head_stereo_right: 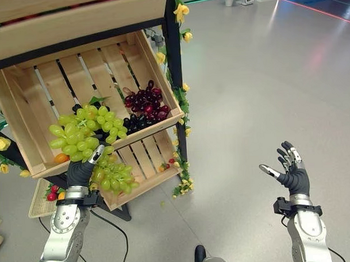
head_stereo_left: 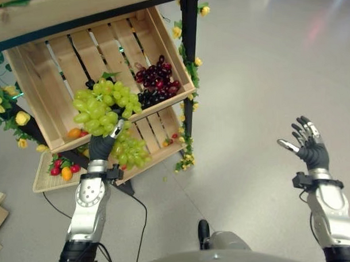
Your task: Pick up the fruits from the basket on one side to the basket on the other side
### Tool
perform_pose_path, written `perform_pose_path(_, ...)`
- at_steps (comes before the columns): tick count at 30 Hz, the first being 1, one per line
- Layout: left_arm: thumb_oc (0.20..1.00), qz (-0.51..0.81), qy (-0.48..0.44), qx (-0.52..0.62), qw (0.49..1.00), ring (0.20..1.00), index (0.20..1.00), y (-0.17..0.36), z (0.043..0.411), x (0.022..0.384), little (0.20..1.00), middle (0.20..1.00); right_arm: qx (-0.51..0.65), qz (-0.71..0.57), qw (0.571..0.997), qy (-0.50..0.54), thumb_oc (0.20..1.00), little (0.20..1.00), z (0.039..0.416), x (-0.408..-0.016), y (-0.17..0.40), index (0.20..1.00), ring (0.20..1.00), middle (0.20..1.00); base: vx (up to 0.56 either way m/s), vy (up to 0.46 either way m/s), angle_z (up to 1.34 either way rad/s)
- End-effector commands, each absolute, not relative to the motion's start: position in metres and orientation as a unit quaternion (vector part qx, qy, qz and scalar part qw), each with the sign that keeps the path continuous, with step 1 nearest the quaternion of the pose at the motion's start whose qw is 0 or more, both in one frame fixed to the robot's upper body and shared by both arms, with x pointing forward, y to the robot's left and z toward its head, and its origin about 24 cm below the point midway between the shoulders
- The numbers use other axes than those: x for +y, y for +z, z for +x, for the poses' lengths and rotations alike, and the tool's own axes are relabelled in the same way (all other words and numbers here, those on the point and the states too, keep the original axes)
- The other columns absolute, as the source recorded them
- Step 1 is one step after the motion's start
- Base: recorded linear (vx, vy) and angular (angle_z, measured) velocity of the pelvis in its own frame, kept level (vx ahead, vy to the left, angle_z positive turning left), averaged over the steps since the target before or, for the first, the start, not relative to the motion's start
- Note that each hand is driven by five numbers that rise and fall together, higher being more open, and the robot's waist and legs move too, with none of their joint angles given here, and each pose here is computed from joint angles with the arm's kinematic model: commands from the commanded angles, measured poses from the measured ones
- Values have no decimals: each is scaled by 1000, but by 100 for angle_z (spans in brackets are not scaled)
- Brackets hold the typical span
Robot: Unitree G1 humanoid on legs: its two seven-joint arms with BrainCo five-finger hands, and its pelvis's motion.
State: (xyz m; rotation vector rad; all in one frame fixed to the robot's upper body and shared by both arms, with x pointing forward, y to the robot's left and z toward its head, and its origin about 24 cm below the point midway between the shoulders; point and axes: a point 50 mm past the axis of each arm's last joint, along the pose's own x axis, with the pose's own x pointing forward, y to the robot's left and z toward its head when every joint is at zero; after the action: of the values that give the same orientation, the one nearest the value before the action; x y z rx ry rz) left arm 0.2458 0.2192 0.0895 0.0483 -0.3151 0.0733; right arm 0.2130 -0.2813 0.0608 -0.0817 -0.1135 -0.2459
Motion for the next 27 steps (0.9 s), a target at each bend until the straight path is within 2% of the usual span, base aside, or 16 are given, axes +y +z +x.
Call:
perform_pose_path(1, 200, 40, 67, -202, 976, 200, 200, 110, 251, 234, 200, 200, -131, -33, 983, -124, 1000, 1000, 221, -278, 86, 1000, 1000, 1000, 107, 82, -32)
perform_pose_path(10, 200, 56, 64, -276, 957, 200, 200, 145, 244, 235, 200, 200, -108, -27, 986, -124, 1000, 1000, 225, -275, 76, 1000, 1000, 1000, 88, 116, -8)
perform_pose_path(27, 200, 27, -12, -317, 948, 200, 200, 169, 215, 217, 200, 200, -75, -47, 989, -122, 1000, 1000, 219, -276, 65, 1000, 1000, 1000, 36, 42, 2)
